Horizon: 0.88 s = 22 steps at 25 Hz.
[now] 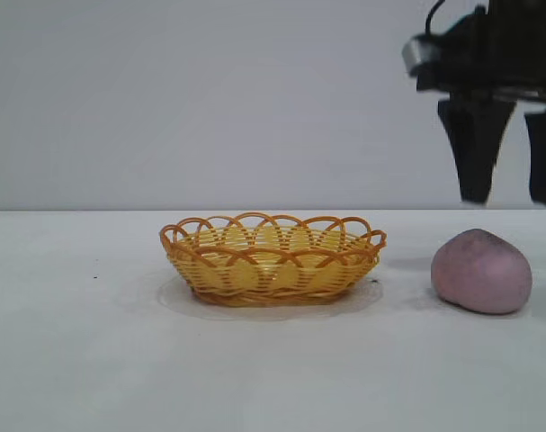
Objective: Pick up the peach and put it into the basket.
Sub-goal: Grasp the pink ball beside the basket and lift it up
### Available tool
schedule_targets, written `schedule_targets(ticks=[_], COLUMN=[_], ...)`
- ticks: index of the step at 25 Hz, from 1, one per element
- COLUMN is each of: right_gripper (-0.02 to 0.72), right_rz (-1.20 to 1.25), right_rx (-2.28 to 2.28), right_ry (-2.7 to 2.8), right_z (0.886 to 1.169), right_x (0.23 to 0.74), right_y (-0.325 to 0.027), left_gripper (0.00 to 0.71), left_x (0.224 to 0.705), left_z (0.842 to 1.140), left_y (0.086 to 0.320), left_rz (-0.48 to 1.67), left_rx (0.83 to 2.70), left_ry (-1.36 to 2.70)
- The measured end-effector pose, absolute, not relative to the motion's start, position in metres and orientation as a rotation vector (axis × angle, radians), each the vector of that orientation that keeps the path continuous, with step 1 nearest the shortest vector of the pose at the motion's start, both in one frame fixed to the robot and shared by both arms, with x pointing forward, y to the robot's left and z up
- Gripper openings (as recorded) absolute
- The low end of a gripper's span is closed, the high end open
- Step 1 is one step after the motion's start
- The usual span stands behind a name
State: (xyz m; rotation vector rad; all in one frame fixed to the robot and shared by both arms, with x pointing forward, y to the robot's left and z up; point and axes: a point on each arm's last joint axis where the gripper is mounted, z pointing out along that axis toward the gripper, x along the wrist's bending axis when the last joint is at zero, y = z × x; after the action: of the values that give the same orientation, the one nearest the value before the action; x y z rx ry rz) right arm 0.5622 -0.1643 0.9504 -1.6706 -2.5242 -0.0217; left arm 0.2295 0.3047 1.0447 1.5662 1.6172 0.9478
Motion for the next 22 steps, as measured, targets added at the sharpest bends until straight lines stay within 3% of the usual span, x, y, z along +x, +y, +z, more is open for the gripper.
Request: schedule_targets(ticks=[5,18,19,22], right_gripper=[0.461,0.461,0.42,0.42], right_rz=[-0.085,-0.196,-0.194,-0.182], right_rx=[-1.646,-1.695,-1.703,-1.715], right_ry=[-2.57,-2.638,-2.635,-2.623], right_z=[0.945,0.944,0.944,0.944], right_x=[0.558,0.57,0.571,0.572], right_y=[-0.151,-0.154,-0.157,-0.161], left_gripper=[0.507,0.507,0.507,0.507], left_x=[0.229,0.229,0.229,0.229], left_z=[1.045,1.045,1.045,1.045], left_y=[0.305,0.305,0.305,0.305], left_rz=[0.948,0.948,0.948,0.948], left_rx=[1.566,1.566,1.566,1.566], left_ry=[1.617,1.617,1.617,1.617])
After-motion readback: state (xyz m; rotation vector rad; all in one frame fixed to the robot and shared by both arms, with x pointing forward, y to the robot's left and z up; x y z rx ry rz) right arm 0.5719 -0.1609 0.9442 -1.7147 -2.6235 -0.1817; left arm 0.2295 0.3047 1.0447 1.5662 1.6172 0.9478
